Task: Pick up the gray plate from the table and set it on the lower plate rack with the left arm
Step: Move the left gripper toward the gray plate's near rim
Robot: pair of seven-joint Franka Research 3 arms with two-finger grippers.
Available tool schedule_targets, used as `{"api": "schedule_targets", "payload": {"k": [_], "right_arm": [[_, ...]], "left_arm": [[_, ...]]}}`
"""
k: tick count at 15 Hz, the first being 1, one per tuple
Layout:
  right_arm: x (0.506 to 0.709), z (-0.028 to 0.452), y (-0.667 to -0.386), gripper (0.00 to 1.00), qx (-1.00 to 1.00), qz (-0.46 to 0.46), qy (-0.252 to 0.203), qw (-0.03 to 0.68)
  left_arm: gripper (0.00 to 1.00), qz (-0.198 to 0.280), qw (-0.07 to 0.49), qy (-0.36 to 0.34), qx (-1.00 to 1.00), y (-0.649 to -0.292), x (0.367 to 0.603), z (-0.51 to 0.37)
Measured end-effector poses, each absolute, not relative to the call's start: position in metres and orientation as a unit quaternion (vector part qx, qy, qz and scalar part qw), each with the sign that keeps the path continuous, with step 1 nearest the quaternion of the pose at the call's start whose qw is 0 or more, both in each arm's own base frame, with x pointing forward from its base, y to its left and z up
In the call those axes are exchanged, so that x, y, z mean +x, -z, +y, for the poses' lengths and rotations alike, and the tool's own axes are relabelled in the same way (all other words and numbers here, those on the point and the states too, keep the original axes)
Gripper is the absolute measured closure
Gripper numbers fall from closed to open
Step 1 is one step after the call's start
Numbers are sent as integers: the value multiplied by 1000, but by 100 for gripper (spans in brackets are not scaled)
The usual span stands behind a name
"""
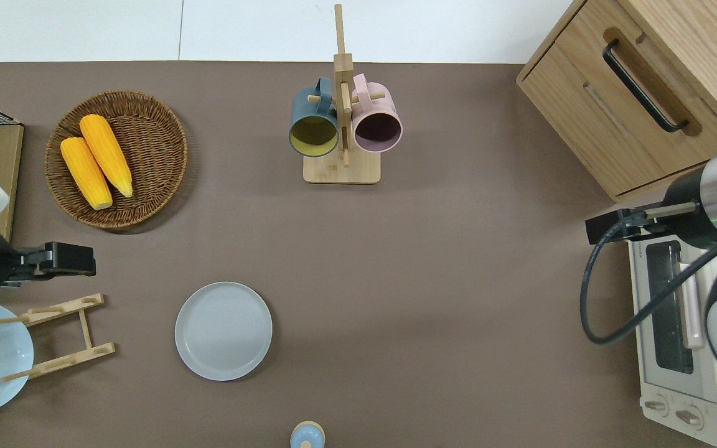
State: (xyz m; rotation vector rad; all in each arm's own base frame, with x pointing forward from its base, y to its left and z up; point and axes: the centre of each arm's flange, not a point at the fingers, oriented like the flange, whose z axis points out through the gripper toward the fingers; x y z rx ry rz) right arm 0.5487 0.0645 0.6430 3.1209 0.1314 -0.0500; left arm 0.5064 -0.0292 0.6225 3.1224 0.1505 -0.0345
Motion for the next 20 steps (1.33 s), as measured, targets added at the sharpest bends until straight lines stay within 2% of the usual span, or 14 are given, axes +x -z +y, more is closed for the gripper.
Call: {"api": "schedule_targets", "payload": {"k": [8, 10, 16, 20], "right_arm": [[549, 65, -643, 1, 999, 42, 16, 9], [549, 65, -643, 1, 999, 42, 16, 9], [549, 65, -643, 1, 999, 42, 16, 9], [549, 65, -643, 1, 999, 42, 16, 9]], "left_arm": [[0, 51, 8, 6, 999, -605, 493, -27], [0, 51, 8, 5, 999, -583, 492, -27], [0, 49, 7, 5, 999, -489, 480, -37], [0, 52, 6, 13, 999, -452, 463, -36]]}}
